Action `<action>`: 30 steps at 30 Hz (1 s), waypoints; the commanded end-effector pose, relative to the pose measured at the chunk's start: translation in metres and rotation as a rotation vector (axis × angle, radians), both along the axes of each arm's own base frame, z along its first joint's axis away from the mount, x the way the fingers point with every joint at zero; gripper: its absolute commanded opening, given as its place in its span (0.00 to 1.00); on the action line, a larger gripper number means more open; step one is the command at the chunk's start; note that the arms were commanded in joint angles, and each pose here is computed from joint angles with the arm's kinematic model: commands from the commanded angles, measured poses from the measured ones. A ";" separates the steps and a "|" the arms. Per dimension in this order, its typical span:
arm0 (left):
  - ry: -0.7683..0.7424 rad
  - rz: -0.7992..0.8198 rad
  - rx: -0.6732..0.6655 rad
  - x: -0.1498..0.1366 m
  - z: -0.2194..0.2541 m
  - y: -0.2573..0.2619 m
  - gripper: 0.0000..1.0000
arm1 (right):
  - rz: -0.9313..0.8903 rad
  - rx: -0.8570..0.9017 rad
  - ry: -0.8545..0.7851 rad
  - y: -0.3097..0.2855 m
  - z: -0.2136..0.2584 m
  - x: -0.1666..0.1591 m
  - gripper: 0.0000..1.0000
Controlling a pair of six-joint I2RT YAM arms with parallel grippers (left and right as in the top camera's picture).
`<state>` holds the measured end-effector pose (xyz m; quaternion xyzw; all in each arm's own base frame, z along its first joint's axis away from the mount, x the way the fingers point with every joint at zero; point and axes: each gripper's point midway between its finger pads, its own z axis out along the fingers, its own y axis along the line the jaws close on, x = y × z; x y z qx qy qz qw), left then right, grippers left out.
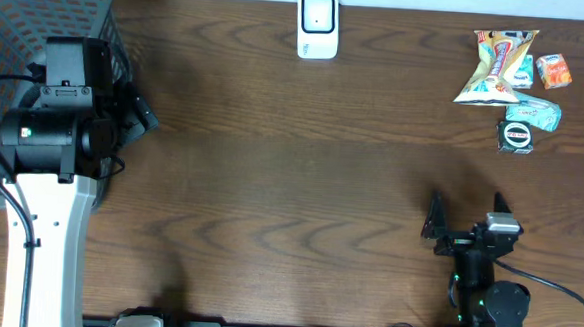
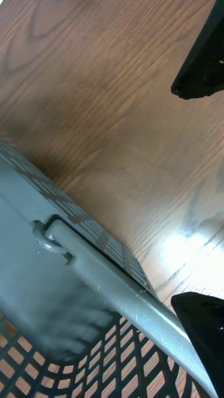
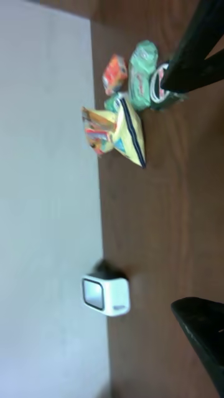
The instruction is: Scan the item barcode
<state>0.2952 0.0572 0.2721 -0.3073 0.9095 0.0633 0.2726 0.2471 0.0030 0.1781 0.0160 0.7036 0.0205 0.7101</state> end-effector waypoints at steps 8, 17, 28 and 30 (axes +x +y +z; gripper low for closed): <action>0.005 0.028 0.003 -0.001 -0.002 0.004 0.98 | -0.037 -0.013 0.080 -0.005 -0.021 -0.001 0.99; 0.005 0.028 0.003 -0.001 -0.002 0.004 0.98 | -0.033 -0.021 0.080 -0.005 -0.021 -0.001 0.99; 0.005 0.028 0.003 -0.001 -0.002 0.004 0.98 | 0.016 -0.030 0.084 0.004 -0.022 -0.001 0.99; 0.005 0.028 0.003 -0.001 -0.002 0.004 0.98 | 0.015 0.000 0.085 0.004 -0.022 -0.001 0.99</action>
